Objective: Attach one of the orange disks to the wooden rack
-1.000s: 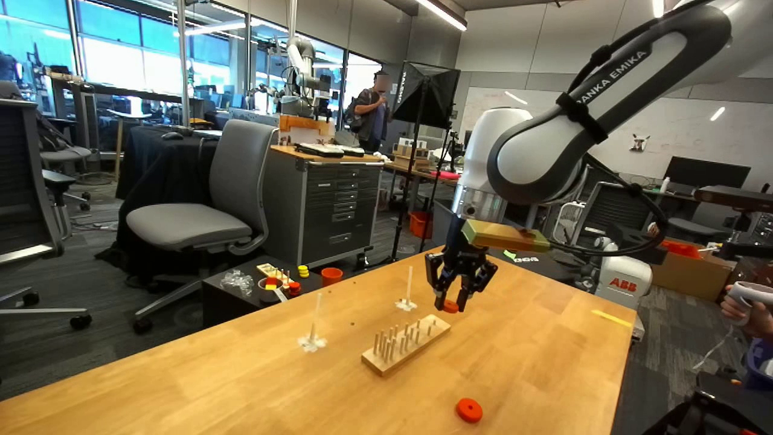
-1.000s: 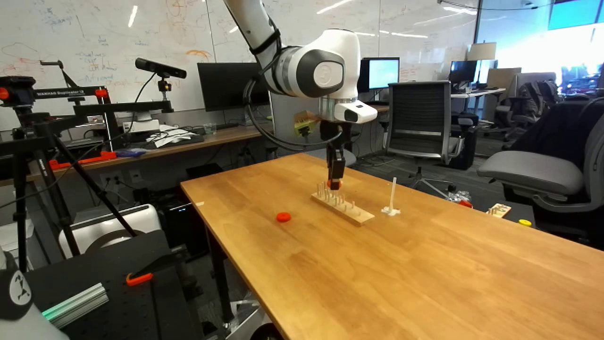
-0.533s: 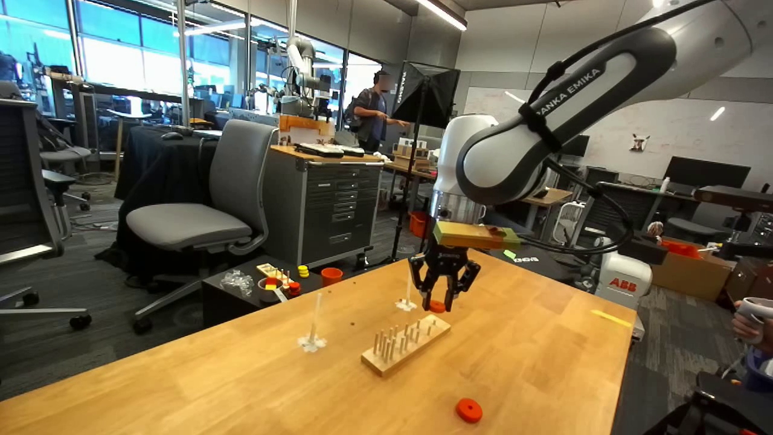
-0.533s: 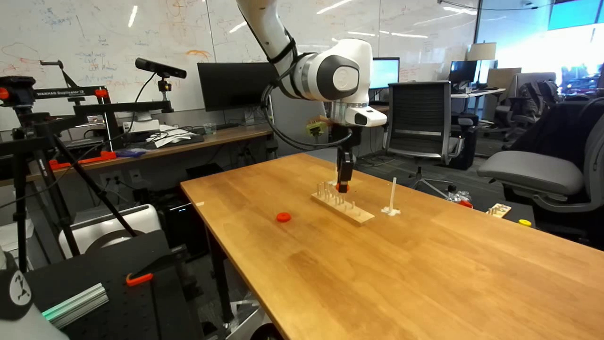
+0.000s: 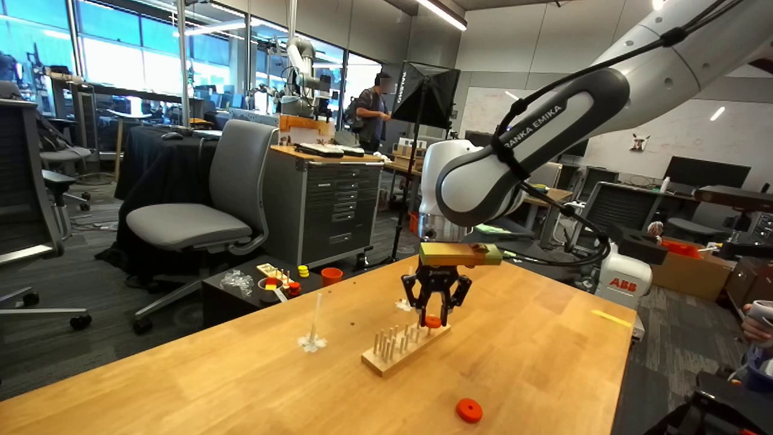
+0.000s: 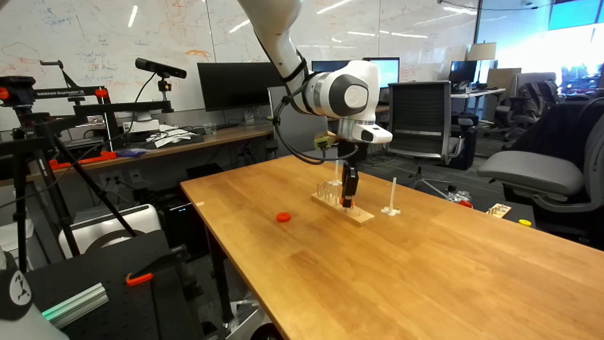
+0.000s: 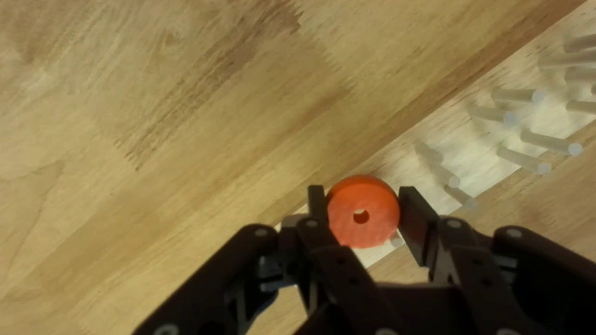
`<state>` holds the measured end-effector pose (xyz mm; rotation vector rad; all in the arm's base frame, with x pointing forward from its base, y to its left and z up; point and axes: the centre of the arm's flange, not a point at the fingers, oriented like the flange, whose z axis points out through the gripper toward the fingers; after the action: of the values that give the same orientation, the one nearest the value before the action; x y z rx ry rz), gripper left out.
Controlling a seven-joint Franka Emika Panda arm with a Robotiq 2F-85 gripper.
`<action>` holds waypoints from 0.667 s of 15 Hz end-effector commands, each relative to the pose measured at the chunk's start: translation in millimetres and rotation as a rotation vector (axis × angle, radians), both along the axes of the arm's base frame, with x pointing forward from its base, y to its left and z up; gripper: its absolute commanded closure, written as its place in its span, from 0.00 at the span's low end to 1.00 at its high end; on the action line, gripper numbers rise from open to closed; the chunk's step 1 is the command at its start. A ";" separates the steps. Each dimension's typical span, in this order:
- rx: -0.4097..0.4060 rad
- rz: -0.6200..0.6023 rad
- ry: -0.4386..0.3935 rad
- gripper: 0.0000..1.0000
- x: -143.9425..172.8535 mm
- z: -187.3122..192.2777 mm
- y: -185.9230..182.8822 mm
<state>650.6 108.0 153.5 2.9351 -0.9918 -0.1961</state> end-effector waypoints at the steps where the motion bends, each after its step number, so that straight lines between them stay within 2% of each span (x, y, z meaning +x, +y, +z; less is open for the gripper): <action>1: -0.025 -0.004 0.024 0.82 17.0 -2.0 2.5; 10: -0.023 0.022 0.047 0.82 8.0 -4.9 10.8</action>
<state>655.3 111.7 148.7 2.9211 -0.9781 -0.2372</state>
